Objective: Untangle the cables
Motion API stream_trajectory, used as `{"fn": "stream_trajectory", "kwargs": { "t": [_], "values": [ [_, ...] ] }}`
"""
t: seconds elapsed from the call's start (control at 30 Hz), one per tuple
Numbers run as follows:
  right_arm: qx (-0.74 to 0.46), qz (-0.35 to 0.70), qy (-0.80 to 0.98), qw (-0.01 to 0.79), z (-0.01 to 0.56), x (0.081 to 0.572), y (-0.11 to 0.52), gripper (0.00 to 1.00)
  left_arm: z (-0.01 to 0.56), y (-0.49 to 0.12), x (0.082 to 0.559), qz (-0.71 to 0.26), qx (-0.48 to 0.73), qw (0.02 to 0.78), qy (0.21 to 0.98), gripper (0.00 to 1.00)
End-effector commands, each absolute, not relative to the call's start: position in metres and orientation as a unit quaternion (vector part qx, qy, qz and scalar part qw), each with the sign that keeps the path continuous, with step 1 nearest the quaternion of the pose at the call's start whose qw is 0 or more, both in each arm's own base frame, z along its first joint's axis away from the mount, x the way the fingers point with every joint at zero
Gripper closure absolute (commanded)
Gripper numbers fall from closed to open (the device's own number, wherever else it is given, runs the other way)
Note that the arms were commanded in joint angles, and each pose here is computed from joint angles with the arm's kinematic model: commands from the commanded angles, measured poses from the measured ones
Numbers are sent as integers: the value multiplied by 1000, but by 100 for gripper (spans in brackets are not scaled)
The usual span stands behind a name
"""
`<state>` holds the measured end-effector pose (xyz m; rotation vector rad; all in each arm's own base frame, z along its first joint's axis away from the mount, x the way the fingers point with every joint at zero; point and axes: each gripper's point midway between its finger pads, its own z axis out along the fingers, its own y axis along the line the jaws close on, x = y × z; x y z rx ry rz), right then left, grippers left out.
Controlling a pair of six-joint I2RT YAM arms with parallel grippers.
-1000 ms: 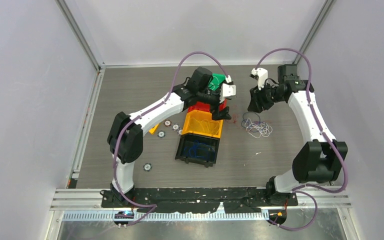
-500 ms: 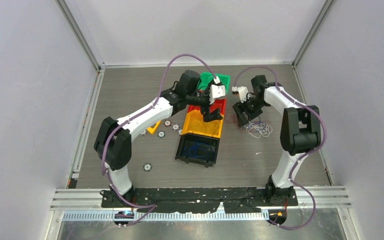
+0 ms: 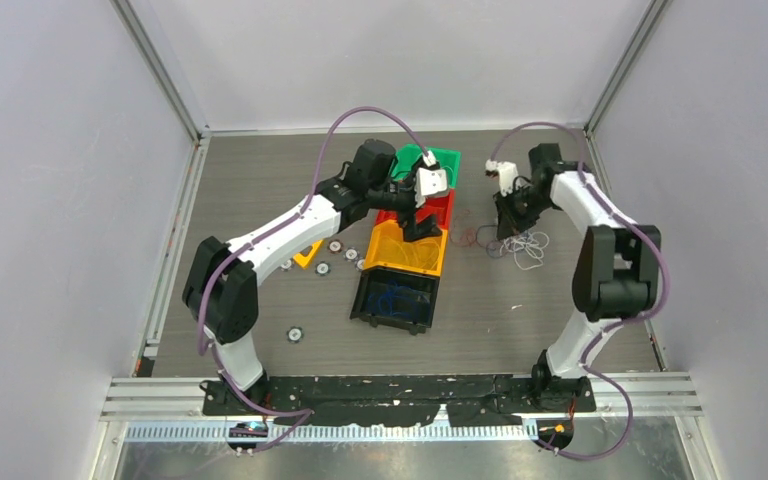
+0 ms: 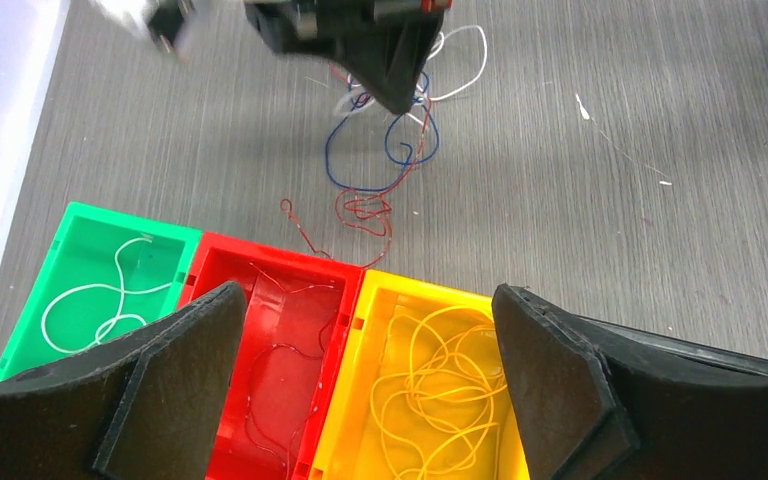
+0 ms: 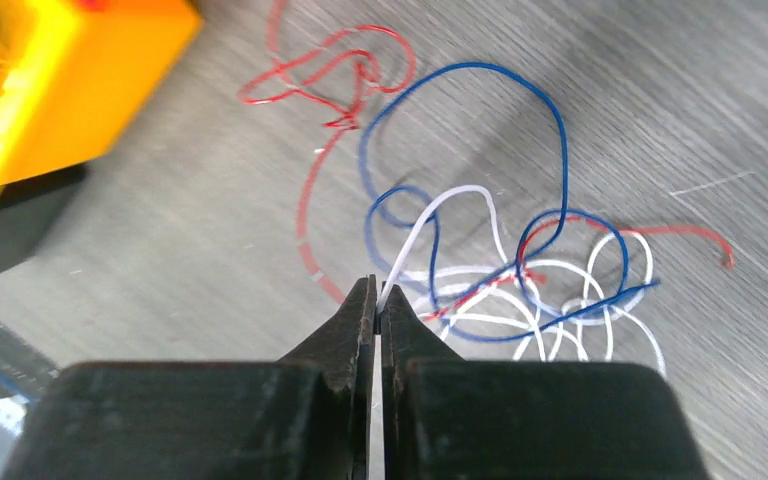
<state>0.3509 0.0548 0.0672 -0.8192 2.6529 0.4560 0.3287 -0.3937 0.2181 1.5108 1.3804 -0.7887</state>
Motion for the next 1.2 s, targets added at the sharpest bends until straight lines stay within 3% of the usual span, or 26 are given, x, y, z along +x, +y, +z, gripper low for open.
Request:
{"fn": "stream_trajectory", "kwargs": {
  "t": [0.0,0.23,0.5,0.77,0.9,0.93,1.17],
  "values": [
    [-292,244,889,254,147,339,78,95,250,-395,325,-324,617,489,524,5],
    [-290,300,844,336,214,329,96,95,274,-413,330,-350,608,506,501,8],
    [-273,309,823,390,259,322,100,95,286,-460,323,-388,612,503,470,23],
    [-242,320,798,450,308,321,106,95,262,-493,313,-431,587,474,495,29],
    [-237,322,791,463,320,319,108,95,232,-497,311,-434,576,454,523,27],
    [-235,323,790,466,324,318,108,95,225,-496,312,-433,574,449,531,29],
    [-223,339,748,525,387,317,108,95,201,-494,312,-435,558,427,563,81]
  ]
}}
